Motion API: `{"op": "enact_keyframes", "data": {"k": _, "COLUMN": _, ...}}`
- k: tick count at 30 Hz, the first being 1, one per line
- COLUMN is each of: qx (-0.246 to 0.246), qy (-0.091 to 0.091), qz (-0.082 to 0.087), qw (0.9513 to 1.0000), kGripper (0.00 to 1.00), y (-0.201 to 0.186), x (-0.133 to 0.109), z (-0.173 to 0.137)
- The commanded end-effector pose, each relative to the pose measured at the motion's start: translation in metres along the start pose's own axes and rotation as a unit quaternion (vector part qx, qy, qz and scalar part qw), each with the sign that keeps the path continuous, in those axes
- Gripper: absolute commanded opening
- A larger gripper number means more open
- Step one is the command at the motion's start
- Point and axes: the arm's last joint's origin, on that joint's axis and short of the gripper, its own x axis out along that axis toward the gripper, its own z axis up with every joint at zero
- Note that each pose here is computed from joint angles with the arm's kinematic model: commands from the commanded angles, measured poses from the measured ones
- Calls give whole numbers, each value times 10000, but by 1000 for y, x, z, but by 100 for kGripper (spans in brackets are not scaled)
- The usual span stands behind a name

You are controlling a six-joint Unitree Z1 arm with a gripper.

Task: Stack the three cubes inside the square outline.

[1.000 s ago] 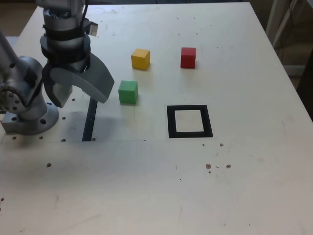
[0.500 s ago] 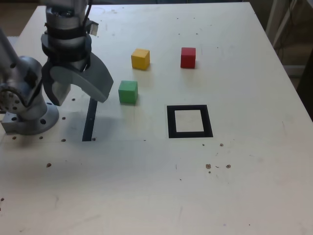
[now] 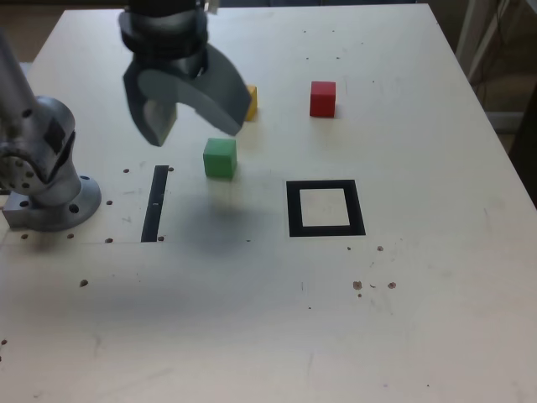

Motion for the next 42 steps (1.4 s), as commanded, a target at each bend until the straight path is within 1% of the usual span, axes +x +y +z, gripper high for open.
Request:
{"op": "enact_keyframes", "data": {"k": 1, "qx": 4, "qy": 43, "qz": 10, "qw": 10000, "kGripper": 99, "y": 3, "x": -4, "z": 9}}
{"op": "enact_keyframes", "data": {"k": 4, "qx": 52, "qy": 69, "qz": 31, "qw": 10000, "kGripper": 100, "y": 10, "x": -11, "z": 31}}
{"op": "enact_keyframes", "data": {"k": 7, "qx": 153, "qy": 169, "qz": 89, "qw": 9997, "kGripper": 100, "y": 18, "x": -20, "z": 57}}
{"op": "enact_keyframes", "data": {"k": 9, "qx": 193, "qy": 241, "qz": 115, "qw": 9995, "kGripper": 100, "y": 23, "x": -22, "z": 69}}
{"op": "enact_keyframes", "data": {"k": 11, "qx": 186, "qy": 264, "qz": 121, "qw": 9994, "kGripper": 100, "y": 30, "x": -24, "z": 77}}
{"op": "enact_keyframes", "data": {"k": 17, "qx": -55, "qy": 135, "qz": 55, "qw": 9999, "kGripper": 100, "y": 62, "x": -27, "z": 88}}
{"op": "enact_keyframes", "data": {"k": 22, "qx": -327, "qy": 53, "qz": -28, "qw": 9994, "kGripper": 99, "y": 107, "x": -28, "z": 94}}
{"op": "enact_keyframes", "data": {"k": 24, "qx": -433, "qy": 56, "qz": -24, "qw": 9990, "kGripper": 99, "y": 123, "x": -27, "z": 96}}
{"op": "enact_keyframes", "data": {"k": 27, "qx": -570, "qy": 108, "qz": 48, "qw": 9983, "kGripper": 99, "y": 141, "x": -23, "z": 101}}
{"op": "enact_keyframes", "data": {"k": 30, "qx": -677, "qy": 180, "qz": 173, "qw": 9974, "kGripper": 99, "y": 155, "x": -19, "z": 108}}
{"op": "enact_keyframes", "data": {"k": 34, "qx": -747, "qy": 195, "qz": 227, "qw": 9968, "kGripper": 99, "y": 165, "x": -12, "z": 115}}
{"op": "enact_keyframes", "data": {"k": 36, "qx": -766, "qy": 219, "qz": 213, "qw": 9966, "kGripper": 98, "y": 171, "x": -6, "z": 121}}
{"op": "enact_keyframes", "data": {"k": 38, "qx": -749, "qy": 282, "qz": 150, "qw": 9967, "kGripper": 97, "y": 179, "x": 4, "z": 128}}
{"op": "enact_keyframes", "data": {"k": 39, "qx": -729, "qy": 352, "qz": 84, "qw": 9967, "kGripper": 96, "y": 186, "x": 12, "z": 132}}
{"op": "enact_keyframes", "data": {"k": 42, "qx": -692, "qy": 468, "qz": 1, "qw": 9965, "kGripper": 96, "y": 196, "x": 26, "z": 140}}
